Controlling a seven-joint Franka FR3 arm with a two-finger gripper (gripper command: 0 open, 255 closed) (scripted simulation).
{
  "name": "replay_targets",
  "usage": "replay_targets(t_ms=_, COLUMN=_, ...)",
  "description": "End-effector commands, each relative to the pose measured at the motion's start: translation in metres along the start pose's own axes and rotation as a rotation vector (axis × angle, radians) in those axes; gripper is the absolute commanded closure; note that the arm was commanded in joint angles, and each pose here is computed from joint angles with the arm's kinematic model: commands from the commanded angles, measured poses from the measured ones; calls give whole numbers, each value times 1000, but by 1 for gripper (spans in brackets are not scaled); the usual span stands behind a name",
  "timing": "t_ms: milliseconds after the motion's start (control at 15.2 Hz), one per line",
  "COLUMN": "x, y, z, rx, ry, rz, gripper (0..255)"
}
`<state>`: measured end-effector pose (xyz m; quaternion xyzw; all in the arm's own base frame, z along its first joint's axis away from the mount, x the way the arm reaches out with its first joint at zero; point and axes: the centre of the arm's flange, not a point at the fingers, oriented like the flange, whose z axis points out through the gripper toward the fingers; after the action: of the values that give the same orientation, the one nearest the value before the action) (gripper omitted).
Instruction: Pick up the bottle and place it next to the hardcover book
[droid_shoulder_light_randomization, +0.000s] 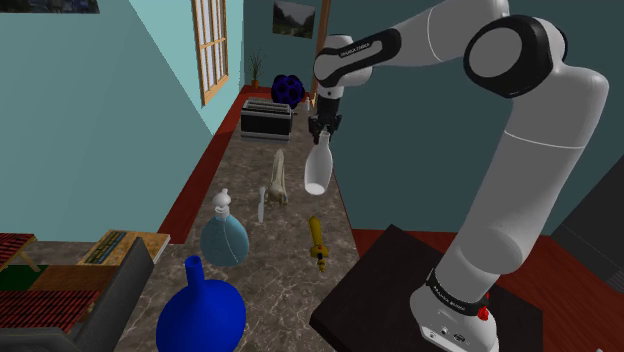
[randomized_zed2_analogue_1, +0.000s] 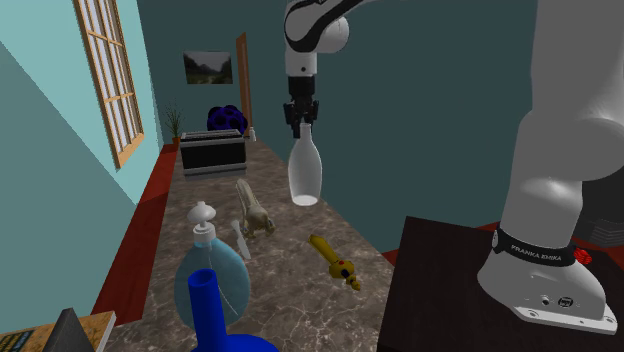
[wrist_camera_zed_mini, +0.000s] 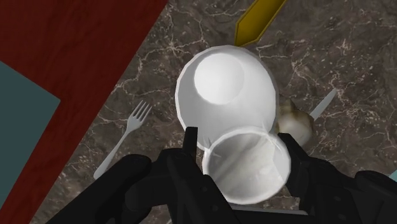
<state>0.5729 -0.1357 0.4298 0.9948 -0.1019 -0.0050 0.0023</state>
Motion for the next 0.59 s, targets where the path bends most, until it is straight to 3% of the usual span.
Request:
replay_targets(t_ms=0, x=0, y=0, z=-11, rx=0, ry=0, rz=0, gripper=255)
replay_targets(t_ms=528, x=-1, y=0, z=-53, rx=0, ry=0, rz=0, gripper=255)
